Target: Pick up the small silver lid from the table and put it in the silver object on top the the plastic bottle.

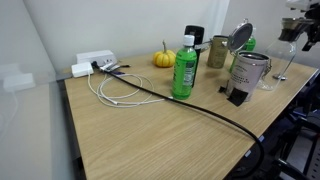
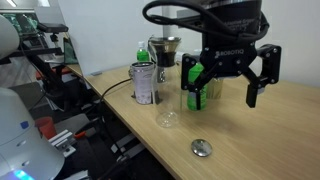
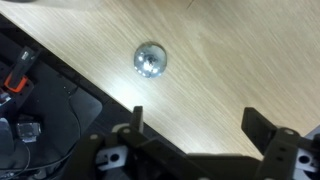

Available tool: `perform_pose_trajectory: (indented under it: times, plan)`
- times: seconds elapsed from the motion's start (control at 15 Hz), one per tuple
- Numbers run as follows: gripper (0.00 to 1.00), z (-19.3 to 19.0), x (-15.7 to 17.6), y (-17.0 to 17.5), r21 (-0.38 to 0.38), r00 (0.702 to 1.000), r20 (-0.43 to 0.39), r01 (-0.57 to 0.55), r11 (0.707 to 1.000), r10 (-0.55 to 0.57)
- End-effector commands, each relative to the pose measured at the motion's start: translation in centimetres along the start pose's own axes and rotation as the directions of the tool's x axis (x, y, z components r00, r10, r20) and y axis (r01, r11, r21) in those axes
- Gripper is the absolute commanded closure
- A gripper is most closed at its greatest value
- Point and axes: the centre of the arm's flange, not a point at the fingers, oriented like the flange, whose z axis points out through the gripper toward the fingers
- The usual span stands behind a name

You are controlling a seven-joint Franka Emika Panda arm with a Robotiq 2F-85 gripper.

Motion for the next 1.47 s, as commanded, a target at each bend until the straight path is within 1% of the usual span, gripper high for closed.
perform_pose_trajectory:
  times: [0.0,0.07,0.4,0.67,0.73,0.8,0.87,1.13,1.4]
  plan:
    - [0.0,2.9,0.0,-0.1,0.014,0.994,0.023,-0.105,0.994,0.104]
    - [0.0,3.6,0.1,-0.2,0.021,0.99,0.025,-0.139,0.99,0.138]
    - [0.0,5.9,0.6,-0.3,0.003,0.961,0.046,-0.273,0.962,0.272]
    - [0.01,7.2,0.8,-0.3,-0.016,0.939,0.047,-0.34,0.94,0.34]
    - [0.04,7.4,0.8,-0.2,-0.023,0.935,0.048,-0.351,0.936,0.351]
    - [0.03,7.7,0.7,-0.1,-0.031,0.932,0.049,-0.358,0.933,0.359]
    - [0.05,7.9,0.6,-0.1,-0.038,0.929,0.05,-0.364,0.931,0.365]
    - [0.04,8.5,-0.5,0.0,-0.068,0.927,0.068,-0.366,0.928,0.37]
    - [0.02,9.4,-1.1,0.4,-0.09,0.927,0.054,-0.365,0.927,0.371]
